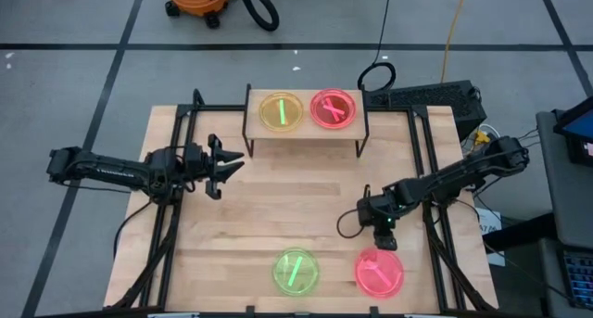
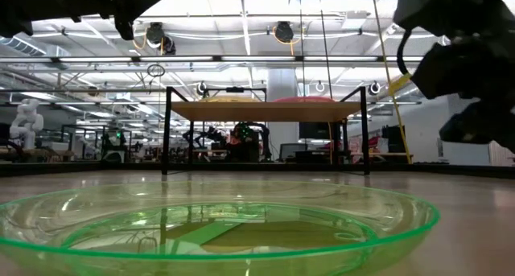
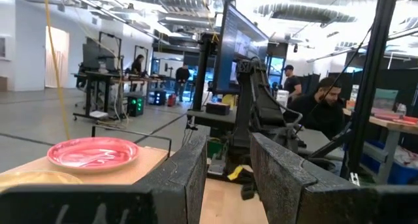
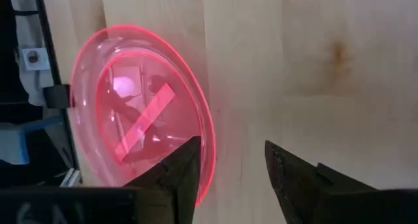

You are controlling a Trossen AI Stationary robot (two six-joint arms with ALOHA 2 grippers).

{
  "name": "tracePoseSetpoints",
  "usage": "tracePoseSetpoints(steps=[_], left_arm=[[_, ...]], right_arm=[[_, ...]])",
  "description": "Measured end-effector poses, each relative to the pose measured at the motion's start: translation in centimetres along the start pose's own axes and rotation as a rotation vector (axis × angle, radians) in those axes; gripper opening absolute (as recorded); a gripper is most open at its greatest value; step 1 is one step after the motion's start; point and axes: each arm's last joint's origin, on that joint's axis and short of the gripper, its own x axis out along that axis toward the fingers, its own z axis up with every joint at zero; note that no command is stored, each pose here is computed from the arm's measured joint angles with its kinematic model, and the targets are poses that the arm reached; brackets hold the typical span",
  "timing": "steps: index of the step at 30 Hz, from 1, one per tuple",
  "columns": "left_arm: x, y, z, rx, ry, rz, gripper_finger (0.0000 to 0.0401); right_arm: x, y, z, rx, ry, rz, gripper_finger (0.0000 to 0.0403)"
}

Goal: Place and stack plates onto a shelf
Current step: Stack the pink plate on top of the green plate on the shelf

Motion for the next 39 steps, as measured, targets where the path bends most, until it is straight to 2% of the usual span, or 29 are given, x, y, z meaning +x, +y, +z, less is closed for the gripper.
tracePoseSetpoints(steps=[4,9,26,30,35,39], left_arm=[[0.0,0.0,0.0,-0.006,0.002,0.001,0.0124],[0.0,0.0,0.0,-0.015,0.004,0.006,0.0124],[0.0,0.0,-0.1,-0.03,0.013,0.01,0.0124],[0.0,0.0,-0.2,-0.029,0.018,0.01,0.0124],[0.0,0.0,-0.2,-0.028,0.018,0.011,0.0124],[0.0,0.0,-0.2,-0.028,0.018,0.011,0.0124]], right_arm=[[1.0,0.1,-0.5,-0.005,-0.034,0.022,0.0154],[2.0,0.0,-1.2,0.022,-0.077,-0.018,0.0147],[3.4,1.4,-3.0,0.053,-0.041,-0.017,0.0104],[3.4,1.4,-3.1,0.045,-0.053,-0.041,0.008],[3.5,1.4,-3.2,0.028,-0.056,-0.047,0.0016],[3.4,1.3,-3.0,0.019,-0.063,-0.044,0.0006]])
